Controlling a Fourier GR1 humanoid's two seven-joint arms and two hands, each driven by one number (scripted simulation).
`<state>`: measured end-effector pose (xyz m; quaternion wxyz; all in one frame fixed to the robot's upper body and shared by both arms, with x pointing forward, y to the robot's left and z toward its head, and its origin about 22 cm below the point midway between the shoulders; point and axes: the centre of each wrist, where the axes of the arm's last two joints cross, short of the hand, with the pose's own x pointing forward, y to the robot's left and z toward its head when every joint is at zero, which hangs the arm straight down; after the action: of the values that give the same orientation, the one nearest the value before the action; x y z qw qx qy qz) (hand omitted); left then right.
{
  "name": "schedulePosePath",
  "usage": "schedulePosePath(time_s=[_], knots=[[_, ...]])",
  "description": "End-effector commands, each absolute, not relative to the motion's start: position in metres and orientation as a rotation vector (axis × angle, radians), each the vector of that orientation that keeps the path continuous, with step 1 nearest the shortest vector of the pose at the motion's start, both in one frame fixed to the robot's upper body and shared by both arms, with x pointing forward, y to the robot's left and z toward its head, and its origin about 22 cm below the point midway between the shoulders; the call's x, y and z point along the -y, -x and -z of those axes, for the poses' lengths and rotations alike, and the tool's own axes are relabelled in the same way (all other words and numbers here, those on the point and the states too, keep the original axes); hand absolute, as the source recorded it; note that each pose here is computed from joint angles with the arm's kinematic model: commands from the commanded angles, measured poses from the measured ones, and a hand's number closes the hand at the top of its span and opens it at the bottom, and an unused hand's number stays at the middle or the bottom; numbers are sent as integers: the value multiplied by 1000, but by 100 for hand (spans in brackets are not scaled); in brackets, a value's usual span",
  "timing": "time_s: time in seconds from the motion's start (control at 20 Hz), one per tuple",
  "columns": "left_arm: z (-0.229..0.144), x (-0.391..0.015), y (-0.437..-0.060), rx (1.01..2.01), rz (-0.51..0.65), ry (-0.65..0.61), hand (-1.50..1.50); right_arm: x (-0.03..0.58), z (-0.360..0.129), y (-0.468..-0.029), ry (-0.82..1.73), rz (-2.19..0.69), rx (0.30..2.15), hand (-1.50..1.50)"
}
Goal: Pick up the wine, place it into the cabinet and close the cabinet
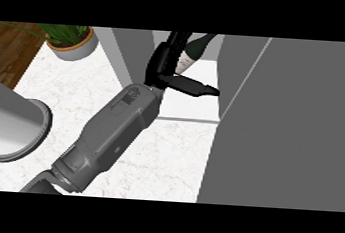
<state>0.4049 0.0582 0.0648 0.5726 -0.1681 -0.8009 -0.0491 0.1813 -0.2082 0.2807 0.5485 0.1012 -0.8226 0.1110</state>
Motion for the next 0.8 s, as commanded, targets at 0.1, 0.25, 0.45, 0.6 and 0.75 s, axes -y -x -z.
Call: schedulePosePath(time_s=[0.1, 0.25, 0.45, 0.6, 0.75], knots=[[-78, -34, -356, 1865, 114, 443, -150, 205, -277, -169, -237, -277, 1986, -150], [-83, -23, -325, 1841, 74, 463, -150, 203, -287, -165, -236, -272, 1961, -150], [-83, -18, -285, 1868, -1, 457, -150, 199, -279, -168, -251, -292, 1988, -150], [-85, -17, -256, 1846, -54, 486, -150, 205, -284, -166, -247, -290, 1980, -150], [-91, -11, -226, 1880, -108, 463, -150, 200, -285, -173, -243, -292, 1996, -150]])
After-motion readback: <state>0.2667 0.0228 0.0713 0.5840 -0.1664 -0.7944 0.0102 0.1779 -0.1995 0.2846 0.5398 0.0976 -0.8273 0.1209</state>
